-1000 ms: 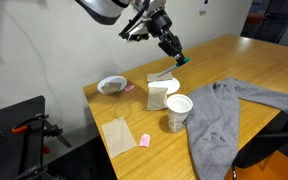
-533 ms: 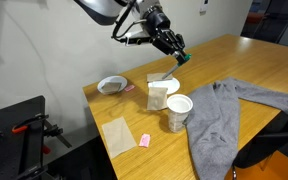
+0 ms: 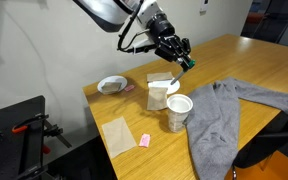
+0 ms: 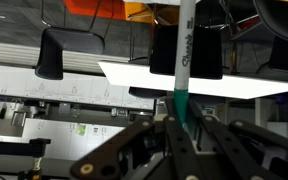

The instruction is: Put the green pen in the cup

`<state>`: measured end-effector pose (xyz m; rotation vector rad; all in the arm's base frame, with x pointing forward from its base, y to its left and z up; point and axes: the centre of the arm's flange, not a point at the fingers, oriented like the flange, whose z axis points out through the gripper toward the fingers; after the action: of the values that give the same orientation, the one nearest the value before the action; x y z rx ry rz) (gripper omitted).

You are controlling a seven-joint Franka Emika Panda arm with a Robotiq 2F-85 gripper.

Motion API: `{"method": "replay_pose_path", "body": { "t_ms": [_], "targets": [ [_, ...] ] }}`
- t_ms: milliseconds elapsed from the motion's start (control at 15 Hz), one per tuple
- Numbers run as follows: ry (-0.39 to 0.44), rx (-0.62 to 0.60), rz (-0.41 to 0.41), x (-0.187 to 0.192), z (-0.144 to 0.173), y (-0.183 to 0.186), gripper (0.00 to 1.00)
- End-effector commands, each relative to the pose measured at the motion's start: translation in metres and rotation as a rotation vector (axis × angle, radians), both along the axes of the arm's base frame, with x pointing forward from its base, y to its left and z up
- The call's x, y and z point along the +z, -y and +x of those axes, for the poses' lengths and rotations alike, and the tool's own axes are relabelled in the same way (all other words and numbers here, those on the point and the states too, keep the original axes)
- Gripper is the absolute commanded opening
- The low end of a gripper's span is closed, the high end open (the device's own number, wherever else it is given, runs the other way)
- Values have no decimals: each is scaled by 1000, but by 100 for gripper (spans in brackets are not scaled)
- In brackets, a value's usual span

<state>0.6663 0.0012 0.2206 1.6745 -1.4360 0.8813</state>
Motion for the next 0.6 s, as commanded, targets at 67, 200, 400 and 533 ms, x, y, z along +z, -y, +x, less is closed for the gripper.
{"method": "replay_pose_path", "body": {
  "t_ms": [67, 200, 400, 533],
  "targets": [
    [44, -67, -86, -2, 13, 4, 4],
    [38, -84, -113, -4, 15, 6, 4],
    [30, -100, -164, -13, 19, 9, 4],
    [26, -108, -194, -20, 21, 11, 4]
  ]
}}
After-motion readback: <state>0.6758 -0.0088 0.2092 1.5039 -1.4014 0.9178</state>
